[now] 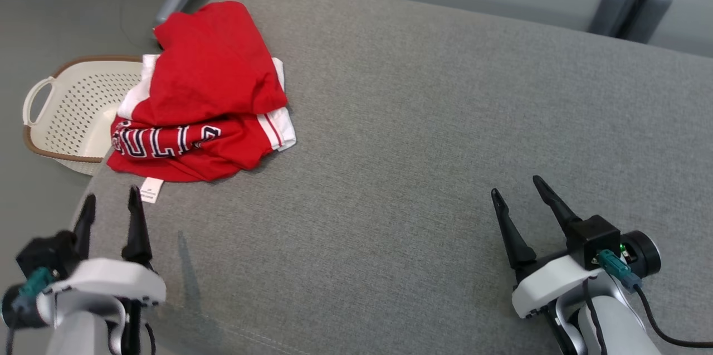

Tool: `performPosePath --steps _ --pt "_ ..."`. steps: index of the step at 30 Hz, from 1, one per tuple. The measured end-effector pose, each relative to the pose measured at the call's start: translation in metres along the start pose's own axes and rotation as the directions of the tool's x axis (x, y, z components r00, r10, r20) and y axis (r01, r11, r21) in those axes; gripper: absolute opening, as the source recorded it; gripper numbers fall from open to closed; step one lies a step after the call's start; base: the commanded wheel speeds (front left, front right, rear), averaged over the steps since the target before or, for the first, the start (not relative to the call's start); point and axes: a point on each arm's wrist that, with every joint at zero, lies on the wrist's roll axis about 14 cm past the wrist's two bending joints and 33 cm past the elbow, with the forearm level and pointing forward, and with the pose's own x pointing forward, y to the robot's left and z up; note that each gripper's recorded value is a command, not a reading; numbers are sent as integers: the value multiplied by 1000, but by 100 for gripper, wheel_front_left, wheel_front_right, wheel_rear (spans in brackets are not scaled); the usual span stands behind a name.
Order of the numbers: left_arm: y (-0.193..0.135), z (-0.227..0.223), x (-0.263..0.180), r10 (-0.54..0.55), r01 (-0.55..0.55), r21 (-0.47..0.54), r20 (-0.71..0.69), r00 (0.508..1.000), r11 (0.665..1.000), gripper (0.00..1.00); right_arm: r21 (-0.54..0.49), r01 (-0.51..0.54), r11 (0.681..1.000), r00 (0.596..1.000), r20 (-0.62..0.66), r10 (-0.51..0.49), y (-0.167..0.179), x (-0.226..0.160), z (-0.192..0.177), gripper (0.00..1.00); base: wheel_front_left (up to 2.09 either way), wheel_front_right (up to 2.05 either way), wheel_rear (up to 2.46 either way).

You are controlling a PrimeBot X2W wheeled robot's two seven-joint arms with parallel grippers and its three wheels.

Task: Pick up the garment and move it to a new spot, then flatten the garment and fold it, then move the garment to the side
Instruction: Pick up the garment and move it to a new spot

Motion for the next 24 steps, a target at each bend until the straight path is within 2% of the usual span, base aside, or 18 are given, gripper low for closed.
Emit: performPosePath --steps 1,7,16,21,23,24 --pt "-9 12 21 -23 23 20 21 999 1000 100 -5 12 1000 1000 2 -12 -7 3 -2 100 0 0 0" --pt "-28 31 79 -82 79 103 29 996 992 100 -14 49 999 999 -15 -49 -29 6 -15 100 0 0 0" --pt "-49 16 145 -112 127 179 -90 990 976 100 3 121 993 992 -43 -121 -59 -1 -34 100 0 0 0" --pt "-57 -13 163 -102 146 193 -221 970 970 100 4 161 987 986 -44 -161 -75 -6 -38 100 0 0 0" --pt "-64 -17 169 -111 158 195 -234 966 968 100 8 182 983 983 -43 -181 -83 -8 -39 100 0 0 0" --pt "-70 -19 172 -123 173 201 -238 963 964 80 12 194 981 980 -43 -193 -87 -10 -39 100 0 0 0"
